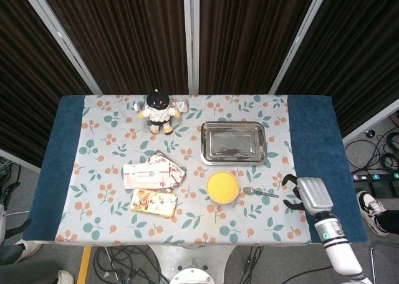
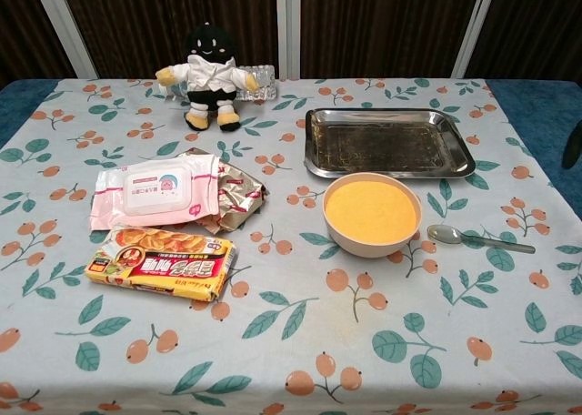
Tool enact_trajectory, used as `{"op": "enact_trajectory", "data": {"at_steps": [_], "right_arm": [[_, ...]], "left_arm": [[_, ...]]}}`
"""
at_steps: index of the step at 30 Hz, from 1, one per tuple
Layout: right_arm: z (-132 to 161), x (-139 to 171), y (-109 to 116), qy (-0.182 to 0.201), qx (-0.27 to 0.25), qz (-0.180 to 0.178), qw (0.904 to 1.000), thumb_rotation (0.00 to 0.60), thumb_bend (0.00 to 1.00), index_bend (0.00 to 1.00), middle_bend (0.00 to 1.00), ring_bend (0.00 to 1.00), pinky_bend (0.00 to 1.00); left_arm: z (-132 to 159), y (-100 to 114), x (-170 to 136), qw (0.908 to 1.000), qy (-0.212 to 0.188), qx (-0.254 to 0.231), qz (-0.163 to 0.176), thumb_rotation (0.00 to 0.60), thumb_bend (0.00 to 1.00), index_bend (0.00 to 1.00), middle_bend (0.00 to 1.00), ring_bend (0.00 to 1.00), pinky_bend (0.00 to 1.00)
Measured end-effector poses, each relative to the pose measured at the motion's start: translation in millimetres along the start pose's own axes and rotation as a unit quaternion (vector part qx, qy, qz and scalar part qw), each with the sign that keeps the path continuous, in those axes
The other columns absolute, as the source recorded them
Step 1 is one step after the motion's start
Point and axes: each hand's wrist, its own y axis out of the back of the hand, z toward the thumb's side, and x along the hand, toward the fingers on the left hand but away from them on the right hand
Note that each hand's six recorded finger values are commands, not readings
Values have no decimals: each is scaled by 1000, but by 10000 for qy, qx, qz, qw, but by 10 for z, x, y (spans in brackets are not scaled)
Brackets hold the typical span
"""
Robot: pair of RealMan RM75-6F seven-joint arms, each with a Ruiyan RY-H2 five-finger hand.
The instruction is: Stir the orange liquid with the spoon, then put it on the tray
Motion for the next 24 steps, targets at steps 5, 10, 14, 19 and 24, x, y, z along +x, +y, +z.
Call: {"op": "enact_trajectory", "data": {"at_steps": [5,10,14,19,24], "right_arm": [[60,-172,-253,-39,-23,325,9995,600,181,474,1000,1000,1000],[93,-288,-436,-84,76,607,9981,600,214,480,1000,1000,1000],[114,-359,-527,-111,197,795,9966,600,233,480,1000,1000,1000],[136,-456,-643,-158,364,999,9942,600,245,480,1000,1000,1000],[147,-542,-734,-218,453,1076,9929,600,245,488,1000,1000,1000]], "left_arm": [[-22,-26,8,10000,4,-47,-10,600,66,234,122,103,114],[-36,-48,17,10000,-5,-75,-21,600,66,234,122,102,114],[-38,-65,25,10000,-18,-92,-35,600,66,234,122,103,114],[-45,-84,26,9999,-18,-107,-51,600,66,235,122,102,114],[-55,-96,26,9999,-8,-118,-66,600,66,234,122,103,114]]}}
